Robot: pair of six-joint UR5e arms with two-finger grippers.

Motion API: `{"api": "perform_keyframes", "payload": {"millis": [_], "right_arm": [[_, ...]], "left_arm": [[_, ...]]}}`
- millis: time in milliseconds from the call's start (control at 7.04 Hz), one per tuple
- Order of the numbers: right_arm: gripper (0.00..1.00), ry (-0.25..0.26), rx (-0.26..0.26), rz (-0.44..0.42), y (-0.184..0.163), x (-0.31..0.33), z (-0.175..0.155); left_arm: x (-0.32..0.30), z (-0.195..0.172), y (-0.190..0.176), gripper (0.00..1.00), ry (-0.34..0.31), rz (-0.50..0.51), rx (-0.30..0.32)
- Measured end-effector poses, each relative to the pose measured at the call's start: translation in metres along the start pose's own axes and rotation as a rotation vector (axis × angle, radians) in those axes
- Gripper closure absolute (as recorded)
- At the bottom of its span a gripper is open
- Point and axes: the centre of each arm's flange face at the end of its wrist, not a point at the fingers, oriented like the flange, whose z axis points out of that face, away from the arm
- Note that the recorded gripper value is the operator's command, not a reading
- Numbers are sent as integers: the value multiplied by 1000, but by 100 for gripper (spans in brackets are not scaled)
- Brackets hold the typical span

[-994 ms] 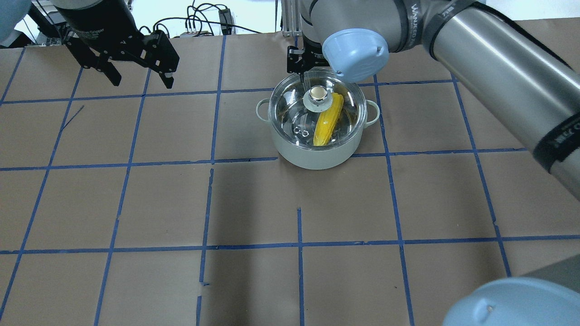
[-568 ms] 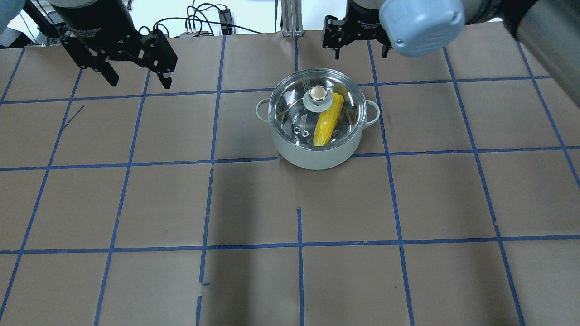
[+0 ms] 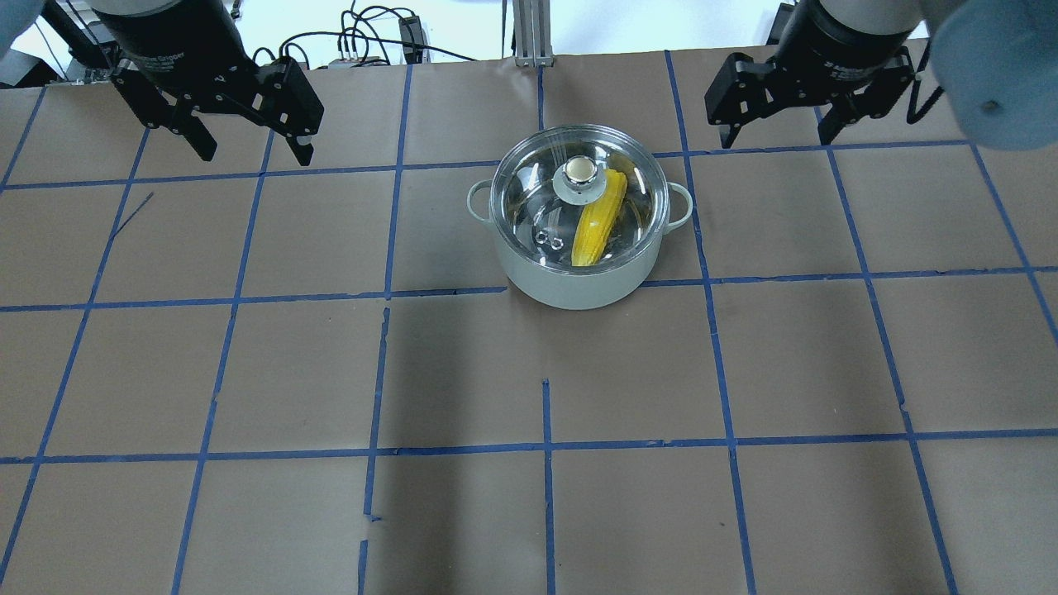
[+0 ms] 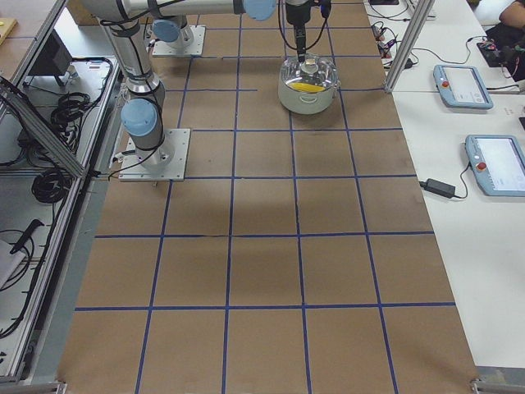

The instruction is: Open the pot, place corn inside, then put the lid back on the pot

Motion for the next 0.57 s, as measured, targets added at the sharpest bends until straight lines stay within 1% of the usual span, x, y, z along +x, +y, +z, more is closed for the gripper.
{"api": "perform_keyframes", "payload": {"millis": [142, 284, 426, 568], "right_arm": [[4, -5, -37, -3, 20, 2, -4], [3, -4, -53, -5, 29, 3, 0], [1, -4, -34, -7, 29, 3, 4], [1, -6, -2, -7, 21, 3, 7]], "left_arm": [[0, 1, 0, 0, 0, 0, -1], [1, 1, 0, 0, 0, 1, -3], [1, 1, 1, 0, 0, 1, -3], [1, 2, 1, 0, 0, 1, -3]]}}
